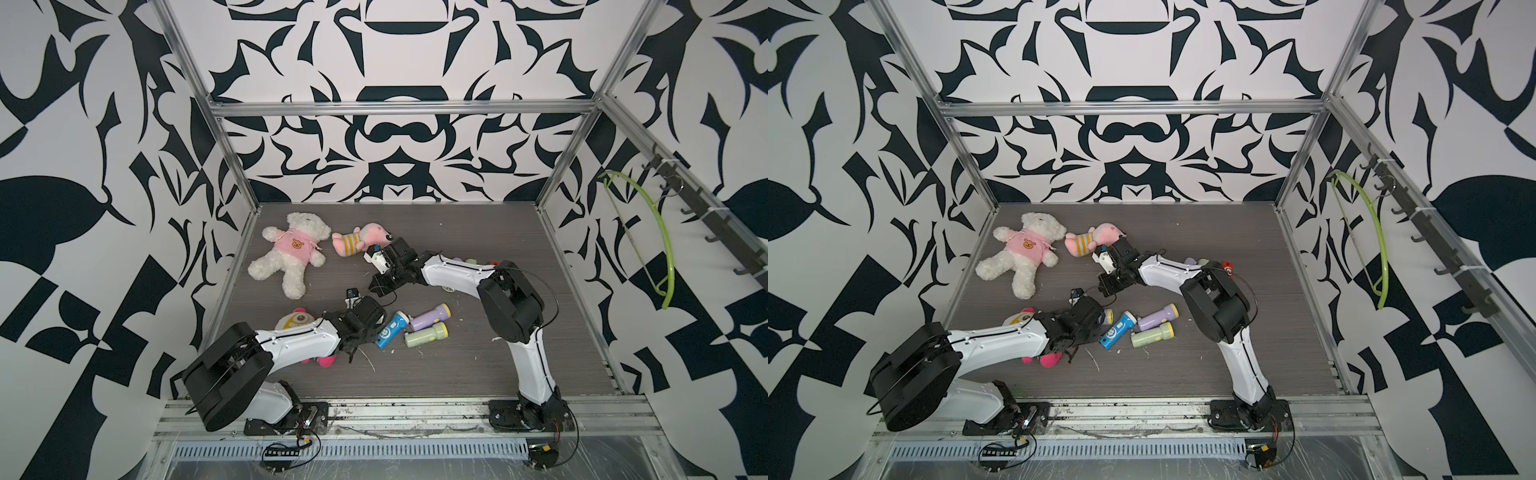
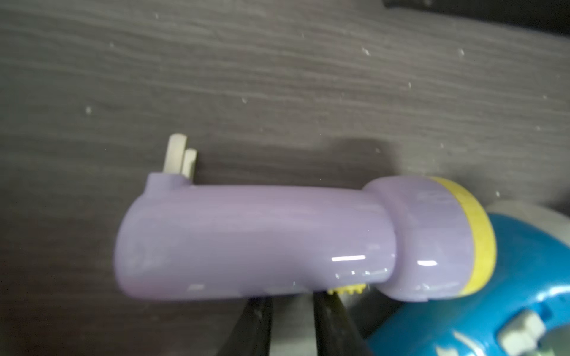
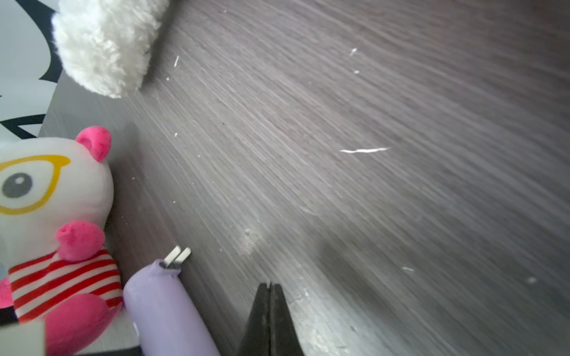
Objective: Close the plug at the bottom of the flashlight
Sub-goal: Pick up the flashlight from the center of the board.
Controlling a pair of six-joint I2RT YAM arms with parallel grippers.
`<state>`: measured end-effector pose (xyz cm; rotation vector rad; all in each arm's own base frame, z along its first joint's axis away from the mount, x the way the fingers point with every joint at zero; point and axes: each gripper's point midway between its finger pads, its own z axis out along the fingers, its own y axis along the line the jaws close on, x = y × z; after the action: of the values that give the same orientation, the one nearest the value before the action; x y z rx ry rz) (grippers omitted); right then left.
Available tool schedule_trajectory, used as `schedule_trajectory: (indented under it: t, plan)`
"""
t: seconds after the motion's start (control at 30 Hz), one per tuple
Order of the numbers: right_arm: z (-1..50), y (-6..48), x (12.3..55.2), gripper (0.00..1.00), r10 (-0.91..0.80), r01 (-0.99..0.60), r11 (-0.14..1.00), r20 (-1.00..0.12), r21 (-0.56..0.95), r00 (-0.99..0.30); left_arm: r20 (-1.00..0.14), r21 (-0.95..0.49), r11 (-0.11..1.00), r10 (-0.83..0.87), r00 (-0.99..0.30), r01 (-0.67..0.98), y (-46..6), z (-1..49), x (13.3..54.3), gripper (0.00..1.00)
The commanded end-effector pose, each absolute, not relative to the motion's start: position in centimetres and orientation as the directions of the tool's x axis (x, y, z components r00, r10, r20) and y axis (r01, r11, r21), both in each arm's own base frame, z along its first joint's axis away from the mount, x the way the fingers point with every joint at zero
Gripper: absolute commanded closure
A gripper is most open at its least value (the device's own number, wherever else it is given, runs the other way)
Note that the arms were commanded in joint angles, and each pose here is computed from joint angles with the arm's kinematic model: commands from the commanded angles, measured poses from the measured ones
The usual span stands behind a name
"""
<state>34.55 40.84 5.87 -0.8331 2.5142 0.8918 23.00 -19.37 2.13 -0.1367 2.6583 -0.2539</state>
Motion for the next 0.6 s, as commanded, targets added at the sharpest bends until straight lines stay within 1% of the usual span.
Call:
schedule_trajectory:
  t: [0.0,0.23,0.57]
  plan:
    - [6.0,41.7,34.2,0.98,-0.416,-0.644,0.595,-0.501,0.480,-0.758,-0.423,-0.162,0.987,-0.088,-0.902,-0.020,-19.0,1.9,23.6,0.73]
    - [5.0,41.4,33.8,0.99,-0.425,-0.636,0.596,-0.479,0.490,-0.768,-0.423,-0.169,0.984,-0.114,-0.899,-0.046,-17.9,2.0,26.2,0.72]
    - [4.9,40.6,32.0,1.00,-0.425,-0.622,0.584,-0.456,0.522,-0.782,-0.426,-0.170,0.984,-0.114,-0.898,-0.044,-17.8,2.5,28.6,0.63]
